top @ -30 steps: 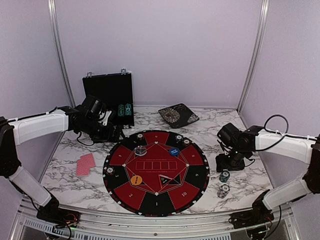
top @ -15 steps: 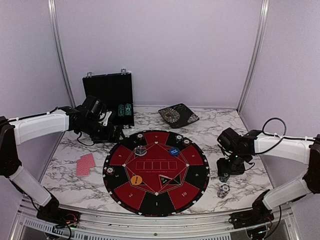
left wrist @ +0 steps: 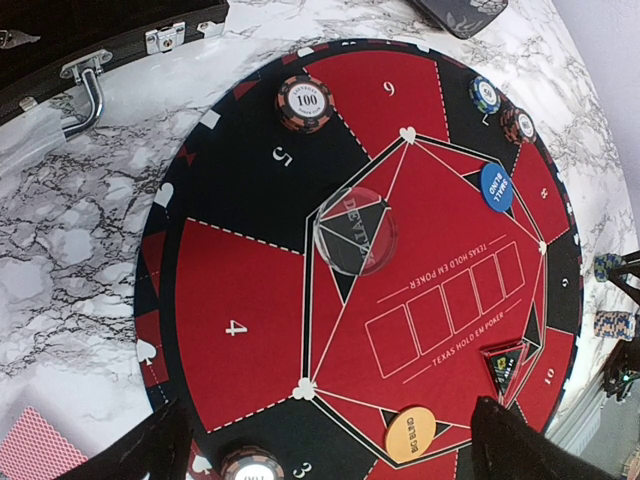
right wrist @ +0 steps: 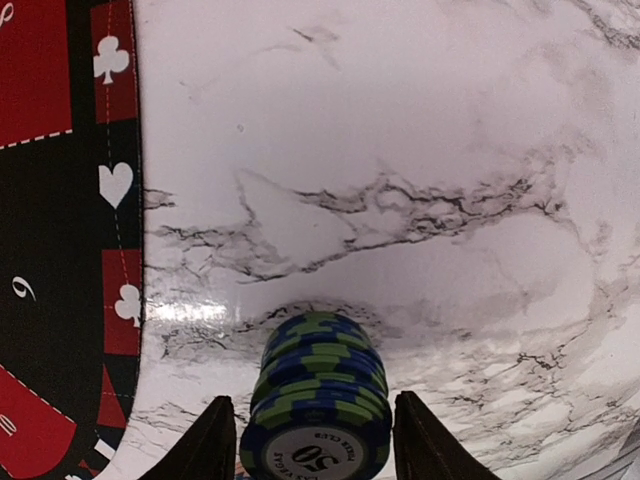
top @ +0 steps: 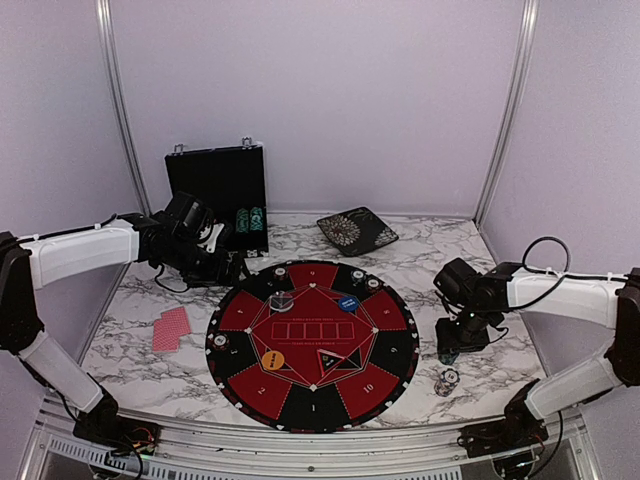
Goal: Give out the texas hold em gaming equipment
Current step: Pick up the pile of poker chips from the pile of poker chips.
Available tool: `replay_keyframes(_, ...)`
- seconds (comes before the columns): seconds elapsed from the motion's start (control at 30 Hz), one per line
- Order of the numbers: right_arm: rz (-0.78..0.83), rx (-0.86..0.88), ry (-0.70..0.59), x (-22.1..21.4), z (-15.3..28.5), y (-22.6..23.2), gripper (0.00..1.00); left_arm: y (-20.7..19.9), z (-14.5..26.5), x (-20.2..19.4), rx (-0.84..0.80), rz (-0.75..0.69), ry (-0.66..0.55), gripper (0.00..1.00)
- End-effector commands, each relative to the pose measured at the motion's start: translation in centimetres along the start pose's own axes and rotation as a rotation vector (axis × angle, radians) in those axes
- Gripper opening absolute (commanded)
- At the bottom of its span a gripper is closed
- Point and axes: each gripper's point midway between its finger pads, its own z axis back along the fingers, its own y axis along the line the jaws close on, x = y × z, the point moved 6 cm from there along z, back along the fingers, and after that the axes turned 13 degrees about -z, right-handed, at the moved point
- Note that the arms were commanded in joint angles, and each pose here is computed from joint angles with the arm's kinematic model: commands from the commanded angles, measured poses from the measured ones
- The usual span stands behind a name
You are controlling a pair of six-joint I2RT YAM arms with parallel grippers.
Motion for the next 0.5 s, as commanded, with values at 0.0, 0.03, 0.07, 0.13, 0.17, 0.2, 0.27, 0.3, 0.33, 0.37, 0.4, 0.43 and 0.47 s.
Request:
replay_keyframes(0.0,-0.025,0.003,-0.001,0.18,-0.26,0.03,0.51,0.20,-0.45,-0.06,-0.007,0.004,0.001,0.99)
replay_keyframes(0.03,-0.027,0.003,-0.002,0.19,-0.24,0.02,0.51,0.21,-0.45,-0.06,-0.006,0.004,0.001,0.99)
replay_keyframes(0.07,-0.028,0.002,-0.001,0.17,-0.26,0.00,0.50,0.18,-0.46,-0.07,-0.007,0.004,0.001,0.99)
replay_keyframes(0.13,-0.027,0.004,-0.003,0.22,-0.22,0.04,0.50,0.14,-0.45,-0.06,-0.009,0.003,0.001,0.99)
replay_keyframes(0.17,-0.028,0.003,-0.004,0.22,-0.22,0.03,0.50,0.17,-0.43,-0.05,-0.007,0.004,0.000,0.99)
replay_keyframes(0.2,-0.028,0.001,-0.003,0.21,-0.26,0.02,0.49,0.20,-0.45,-0.05,-0.007,0.004,0.000,0.99)
replay_keyframes(0.27,-0.027,-0.001,-0.002,0.23,-0.32,0.03,0.49,0.20,-0.43,-0.05,-0.007,0.004,0.000,0.99)
replay_keyframes(0.3,-0.028,-0.003,0.000,0.21,-0.36,0.02,0.48,0.20,-0.43,-0.05,-0.007,0.005,0.000,0.99)
replay_keyframes(0.33,-0.028,-0.006,0.000,0.21,-0.42,0.01,0.48,0.17,-0.45,-0.06,-0.009,0.004,0.001,0.99)
replay_keyframes(0.37,-0.028,-0.007,0.000,0.22,-0.44,0.00,0.48,0.18,-0.43,-0.05,-0.008,0.004,0.000,0.99)
replay_keyframes(0.4,-0.029,-0.009,0.000,0.21,-0.47,-0.01,0.48,0.16,-0.47,-0.09,-0.009,0.004,0.003,0.99)
replay_keyframes(0.43,-0.029,-0.009,0.001,0.23,-0.49,0.01,0.47,0.15,-0.50,-0.09,-0.009,0.004,0.003,0.99)
replay_keyframes(0.47,-0.029,-0.008,-0.001,0.27,-0.46,0.04,0.47,0.15,-0.51,-0.10,-0.009,0.004,0.003,0.99)
